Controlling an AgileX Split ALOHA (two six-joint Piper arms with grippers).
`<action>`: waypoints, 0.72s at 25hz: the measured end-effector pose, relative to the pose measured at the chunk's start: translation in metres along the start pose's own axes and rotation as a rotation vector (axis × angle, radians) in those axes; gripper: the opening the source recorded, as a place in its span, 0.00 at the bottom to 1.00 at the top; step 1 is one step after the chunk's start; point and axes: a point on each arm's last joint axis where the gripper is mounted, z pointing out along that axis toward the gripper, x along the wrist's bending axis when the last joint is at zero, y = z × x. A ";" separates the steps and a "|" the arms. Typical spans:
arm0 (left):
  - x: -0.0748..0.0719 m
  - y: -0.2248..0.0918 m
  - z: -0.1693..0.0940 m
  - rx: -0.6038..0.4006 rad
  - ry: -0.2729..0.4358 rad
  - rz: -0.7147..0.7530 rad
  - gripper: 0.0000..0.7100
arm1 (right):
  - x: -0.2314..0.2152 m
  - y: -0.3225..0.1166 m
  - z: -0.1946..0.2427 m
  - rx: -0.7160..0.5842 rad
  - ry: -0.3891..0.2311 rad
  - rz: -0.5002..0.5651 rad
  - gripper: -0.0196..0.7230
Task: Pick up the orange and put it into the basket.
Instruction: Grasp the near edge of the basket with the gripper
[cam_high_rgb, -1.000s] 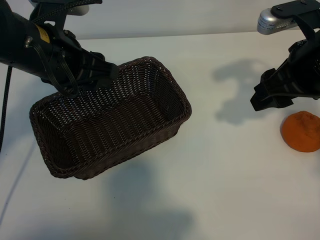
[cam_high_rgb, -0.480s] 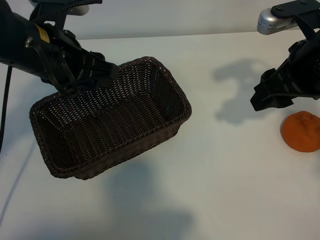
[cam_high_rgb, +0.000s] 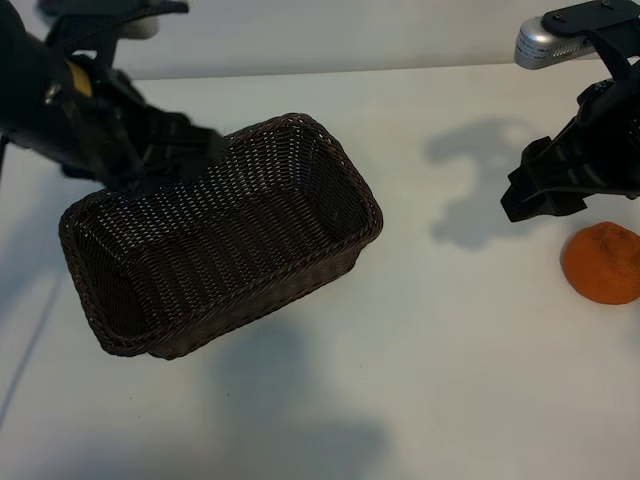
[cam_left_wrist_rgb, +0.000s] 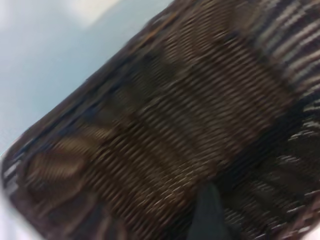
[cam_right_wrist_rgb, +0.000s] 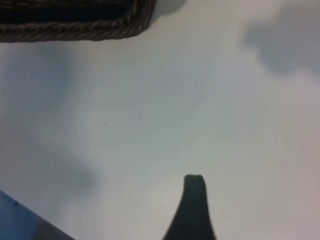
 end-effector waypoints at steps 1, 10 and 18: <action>0.004 -0.004 -0.001 0.005 0.032 -0.020 0.76 | 0.000 0.000 0.000 0.000 0.000 0.000 0.82; 0.039 -0.071 -0.019 -0.015 0.212 -0.254 0.76 | 0.000 0.000 0.000 0.000 0.000 0.000 0.82; 0.059 -0.110 -0.029 -0.110 0.295 -0.429 0.75 | 0.000 0.000 0.000 0.000 0.000 0.000 0.82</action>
